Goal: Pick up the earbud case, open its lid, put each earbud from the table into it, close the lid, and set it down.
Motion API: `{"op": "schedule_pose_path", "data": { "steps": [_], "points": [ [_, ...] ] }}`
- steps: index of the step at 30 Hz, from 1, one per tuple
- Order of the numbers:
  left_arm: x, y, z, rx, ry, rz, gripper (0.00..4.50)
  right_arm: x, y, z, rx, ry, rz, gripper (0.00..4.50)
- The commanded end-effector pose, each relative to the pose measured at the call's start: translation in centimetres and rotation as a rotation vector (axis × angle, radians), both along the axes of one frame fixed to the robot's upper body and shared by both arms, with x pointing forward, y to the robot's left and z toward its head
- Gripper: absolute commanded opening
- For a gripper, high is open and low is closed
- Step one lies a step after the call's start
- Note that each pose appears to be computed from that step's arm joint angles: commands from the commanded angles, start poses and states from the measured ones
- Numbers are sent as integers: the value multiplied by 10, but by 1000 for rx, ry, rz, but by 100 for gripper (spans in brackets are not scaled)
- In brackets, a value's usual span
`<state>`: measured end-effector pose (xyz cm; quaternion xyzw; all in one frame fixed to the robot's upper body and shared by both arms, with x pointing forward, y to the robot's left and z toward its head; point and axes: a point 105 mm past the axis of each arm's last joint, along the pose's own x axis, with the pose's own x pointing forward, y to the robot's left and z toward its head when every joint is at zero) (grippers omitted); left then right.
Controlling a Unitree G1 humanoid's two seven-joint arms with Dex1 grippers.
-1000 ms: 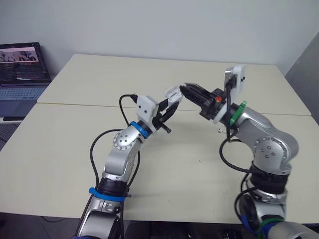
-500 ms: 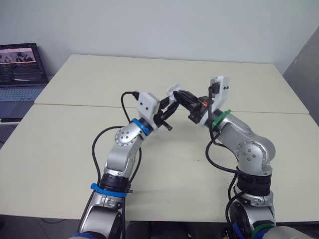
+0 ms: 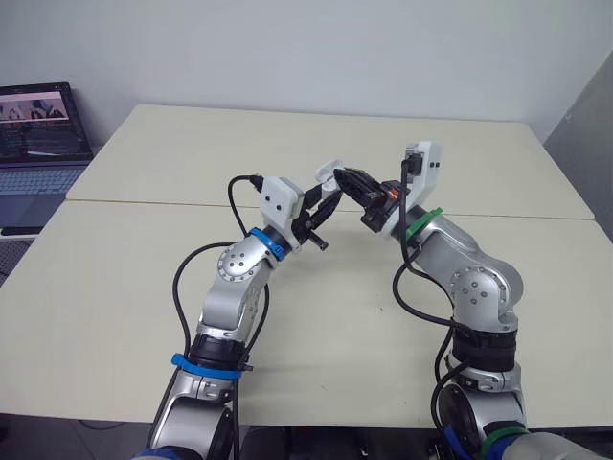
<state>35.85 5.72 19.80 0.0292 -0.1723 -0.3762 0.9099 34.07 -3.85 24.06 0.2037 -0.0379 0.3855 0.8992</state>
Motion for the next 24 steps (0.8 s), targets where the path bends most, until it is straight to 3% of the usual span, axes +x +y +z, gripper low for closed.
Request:
{"op": "schedule_pose_path", "data": {
  "steps": [1, 15, 24],
  "points": [
    [-10, -7, 16, -9, -68, -36, 73, -8, 12, 18, 31, -63, 58, 39],
    [-11, -6, 17, -6, -73, -33, 73, -10, 11, 34, 189, -15, 124, 39],
    [-12, -5, 17, -6, -74, -28, 73, -7, 10, 23, 109, -16, 93, 39]
  ]
}}
